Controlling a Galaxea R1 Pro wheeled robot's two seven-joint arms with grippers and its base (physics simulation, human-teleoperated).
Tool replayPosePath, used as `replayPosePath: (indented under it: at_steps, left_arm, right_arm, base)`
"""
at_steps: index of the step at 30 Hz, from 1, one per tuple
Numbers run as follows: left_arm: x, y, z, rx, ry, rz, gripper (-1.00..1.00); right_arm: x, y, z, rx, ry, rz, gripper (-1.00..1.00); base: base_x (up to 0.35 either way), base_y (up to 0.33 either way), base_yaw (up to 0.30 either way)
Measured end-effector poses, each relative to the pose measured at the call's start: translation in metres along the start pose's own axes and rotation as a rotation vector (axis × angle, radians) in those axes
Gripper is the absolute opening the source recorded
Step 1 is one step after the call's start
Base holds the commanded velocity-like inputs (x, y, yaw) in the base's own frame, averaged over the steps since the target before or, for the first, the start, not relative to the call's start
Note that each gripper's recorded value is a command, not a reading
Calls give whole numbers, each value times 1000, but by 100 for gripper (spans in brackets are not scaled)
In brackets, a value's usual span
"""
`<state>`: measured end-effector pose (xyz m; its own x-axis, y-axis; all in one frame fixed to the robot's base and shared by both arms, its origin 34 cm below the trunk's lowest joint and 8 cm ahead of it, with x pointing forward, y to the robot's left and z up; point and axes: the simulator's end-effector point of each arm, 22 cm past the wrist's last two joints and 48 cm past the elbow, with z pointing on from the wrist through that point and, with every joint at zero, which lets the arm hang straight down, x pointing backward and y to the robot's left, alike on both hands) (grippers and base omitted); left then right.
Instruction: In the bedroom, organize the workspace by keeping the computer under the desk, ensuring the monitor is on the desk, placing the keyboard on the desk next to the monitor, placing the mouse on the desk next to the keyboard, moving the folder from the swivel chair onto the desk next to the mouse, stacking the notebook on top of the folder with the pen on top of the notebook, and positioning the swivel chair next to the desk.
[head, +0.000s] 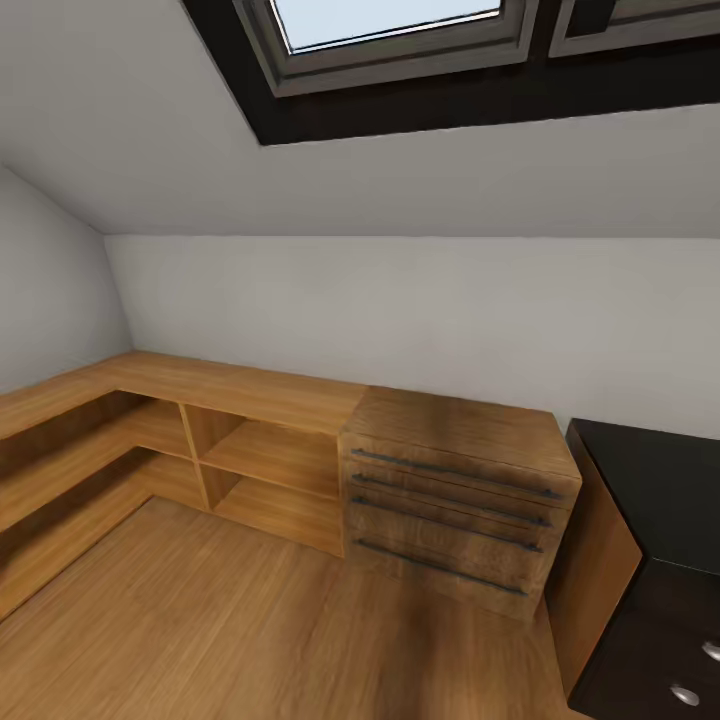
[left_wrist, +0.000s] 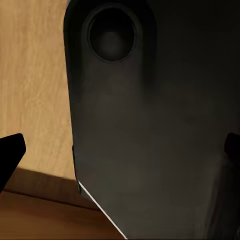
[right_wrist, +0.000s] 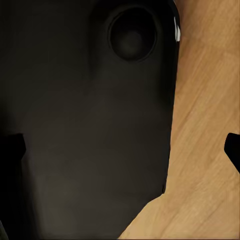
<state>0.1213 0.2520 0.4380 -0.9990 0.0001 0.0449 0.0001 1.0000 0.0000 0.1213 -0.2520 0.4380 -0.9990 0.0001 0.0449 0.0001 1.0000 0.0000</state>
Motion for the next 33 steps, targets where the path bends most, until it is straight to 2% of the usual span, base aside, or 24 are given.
replayPosePath:
  at_steps: [3,9,25,33]
  left_arm:
    - [-4,-16,-4,28,-4,22,100]
    - [-8,-42,-15,61,-13,27,100]
    - [-8,-44,-40,60,-18,27,100]
    - [-7,-43,-53,59,-18,27,100]
  right_arm:
    - [-3,10,-3,-14,5,12,100]
    - [-10,23,-14,-31,-19,12,100]
    - [-29,22,-41,-29,-108,11,100]
    - [-29,18,-53,-24,-112,11,100]
  base:
    - [0,0,0]
    - [0,0,0]
    - [0,0,0]
    - [0,0,0]
